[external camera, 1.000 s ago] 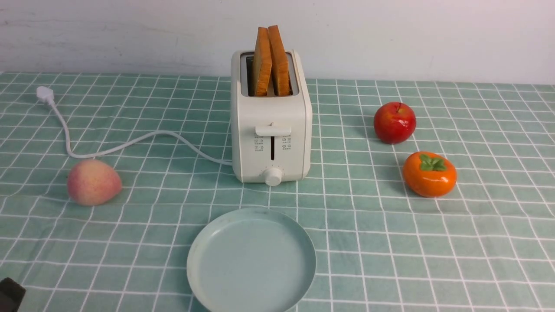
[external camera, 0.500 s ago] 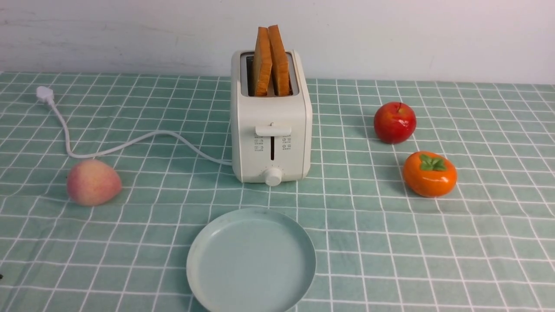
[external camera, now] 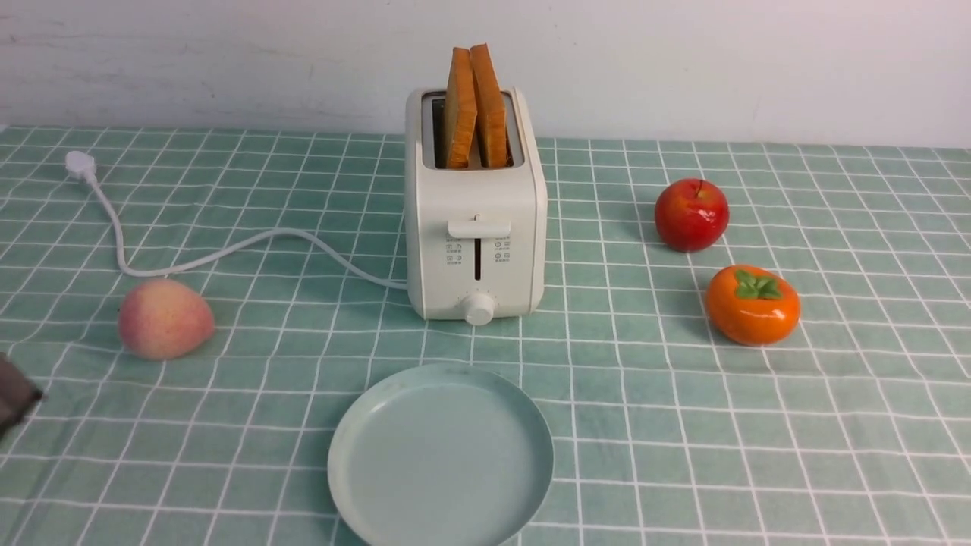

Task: Take toasted bread from bread machine on blue coffee table place on plate.
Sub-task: 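Grasp the toast slice in the toaster and pull it up out of the slot with the right gripper, then place the held slice of bread on top of the slice on the plate with the right gripper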

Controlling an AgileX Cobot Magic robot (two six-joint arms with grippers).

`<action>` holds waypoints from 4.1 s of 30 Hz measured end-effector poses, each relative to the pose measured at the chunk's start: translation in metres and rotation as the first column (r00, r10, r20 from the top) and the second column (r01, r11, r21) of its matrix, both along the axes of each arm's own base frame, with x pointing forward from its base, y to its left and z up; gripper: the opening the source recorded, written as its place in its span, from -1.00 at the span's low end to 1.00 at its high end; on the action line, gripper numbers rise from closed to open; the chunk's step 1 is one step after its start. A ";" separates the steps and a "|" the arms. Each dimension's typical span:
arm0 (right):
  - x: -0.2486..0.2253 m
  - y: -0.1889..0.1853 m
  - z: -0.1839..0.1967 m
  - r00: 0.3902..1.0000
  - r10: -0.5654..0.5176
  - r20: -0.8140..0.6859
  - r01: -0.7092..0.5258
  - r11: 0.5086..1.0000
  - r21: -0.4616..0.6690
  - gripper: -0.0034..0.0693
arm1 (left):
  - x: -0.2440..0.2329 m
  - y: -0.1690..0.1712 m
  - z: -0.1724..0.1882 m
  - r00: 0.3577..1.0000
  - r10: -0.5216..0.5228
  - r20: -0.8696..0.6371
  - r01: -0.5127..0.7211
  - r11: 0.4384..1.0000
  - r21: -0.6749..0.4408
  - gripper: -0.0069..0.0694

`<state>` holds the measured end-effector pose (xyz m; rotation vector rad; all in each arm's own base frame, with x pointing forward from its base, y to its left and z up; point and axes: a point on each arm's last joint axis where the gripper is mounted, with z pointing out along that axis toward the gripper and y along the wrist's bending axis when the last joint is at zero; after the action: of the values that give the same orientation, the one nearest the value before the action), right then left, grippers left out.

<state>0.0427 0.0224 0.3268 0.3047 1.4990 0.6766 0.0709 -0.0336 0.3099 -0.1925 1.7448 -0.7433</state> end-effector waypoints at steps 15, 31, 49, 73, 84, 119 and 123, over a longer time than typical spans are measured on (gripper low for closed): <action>0.156 0.020 0.088 0.706 0.315 -0.634 -0.502 0.854 -0.135 -0.90 | 0.060 0.004 -0.046 0.750 0.045 -0.659 0.213 0.928 0.307 -0.86; 0.350 0.166 0.055 0.667 0.324 -0.671 -0.687 0.616 -0.385 -0.15 | 0.057 0.006 -0.047 0.733 0.069 -0.677 0.208 0.924 0.320 -0.86; 0.417 0.199 0.021 0.836 0.285 -0.470 -0.525 0.665 -0.531 0.67 | 0.056 0.006 -0.048 0.721 0.066 -0.689 0.216 0.924 0.315 -0.86; 0.427 0.210 0.006 0.852 0.308 -0.424 -0.507 0.687 -0.520 0.46 | 0.058 0.006 -0.046 0.740 0.074 -0.669 0.201 0.925 0.324 -0.86; 0.426 0.210 0.009 0.851 0.309 -0.424 -0.508 0.686 -0.521 0.46 | 0.060 0.007 -0.046 0.754 0.082 -0.652 0.190 0.923 0.335 -0.86; 0.250 0.137 0.183 0.763 0.378 -0.525 -0.642 0.543 -0.542 -0.74 | 0.058 0.007 -0.047 0.740 0.079 -0.668 0.202 0.921 0.332 -0.86; 0.247 0.146 0.159 0.660 0.448 -0.602 -0.741 0.516 -0.429 -0.74 | 0.058 0.007 -0.047 0.740 0.079 -0.668 0.202 0.921 0.332 -0.86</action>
<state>0.2896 0.1689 0.4861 -0.7359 2.2004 0.5982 0.1293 -0.0267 0.2633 -0.1370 2.5742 -0.3622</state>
